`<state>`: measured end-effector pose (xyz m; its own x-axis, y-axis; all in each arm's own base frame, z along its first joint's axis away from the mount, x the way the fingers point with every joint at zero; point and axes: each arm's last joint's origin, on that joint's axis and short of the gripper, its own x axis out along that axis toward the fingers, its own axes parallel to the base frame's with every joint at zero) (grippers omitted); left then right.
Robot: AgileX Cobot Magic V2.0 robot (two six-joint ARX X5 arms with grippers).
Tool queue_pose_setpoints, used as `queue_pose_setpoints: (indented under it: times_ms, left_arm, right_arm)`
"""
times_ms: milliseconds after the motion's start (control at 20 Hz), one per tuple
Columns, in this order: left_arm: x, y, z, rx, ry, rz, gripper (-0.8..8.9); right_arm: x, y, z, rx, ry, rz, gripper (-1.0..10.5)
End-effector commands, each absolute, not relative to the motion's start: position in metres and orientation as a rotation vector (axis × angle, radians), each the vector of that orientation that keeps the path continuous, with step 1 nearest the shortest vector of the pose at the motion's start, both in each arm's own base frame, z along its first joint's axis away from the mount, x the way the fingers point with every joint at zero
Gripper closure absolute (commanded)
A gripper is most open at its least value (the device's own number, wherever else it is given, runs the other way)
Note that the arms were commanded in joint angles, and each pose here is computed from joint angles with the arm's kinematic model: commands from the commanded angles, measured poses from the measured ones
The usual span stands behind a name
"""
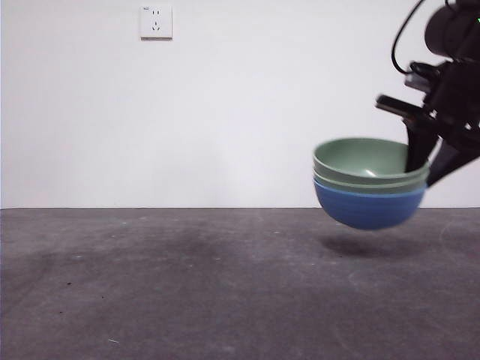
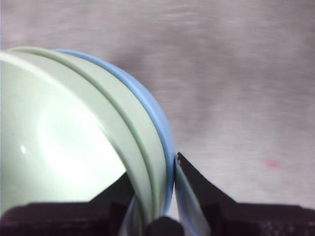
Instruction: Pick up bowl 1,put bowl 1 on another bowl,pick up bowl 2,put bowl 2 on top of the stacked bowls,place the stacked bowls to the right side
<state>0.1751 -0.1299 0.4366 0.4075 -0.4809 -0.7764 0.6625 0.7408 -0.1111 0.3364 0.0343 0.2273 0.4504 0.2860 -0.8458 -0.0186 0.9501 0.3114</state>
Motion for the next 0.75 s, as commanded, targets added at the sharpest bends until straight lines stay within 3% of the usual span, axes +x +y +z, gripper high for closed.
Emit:
queue_pose_setpoints:
  times_ms: [50,600,750]
  left_arm:
    - [0.175,-0.131,0.436,0.236,0.893,-0.737,5.62]
    - [0.175,-0.131,0.436,0.236,0.892,-0.737,5.62]
    - [0.175,-0.131,0.436,0.236,0.892,-0.737,5.62]
  right_arm:
    - [0.342,0.024,0.213,0.277,1.121,0.171,9.6]
    - [0.351,0.007,0.176,0.283,1.244,0.133,9.6]
    - [0.352,0.007,0.175,0.282,1.237,0.134,8.2]
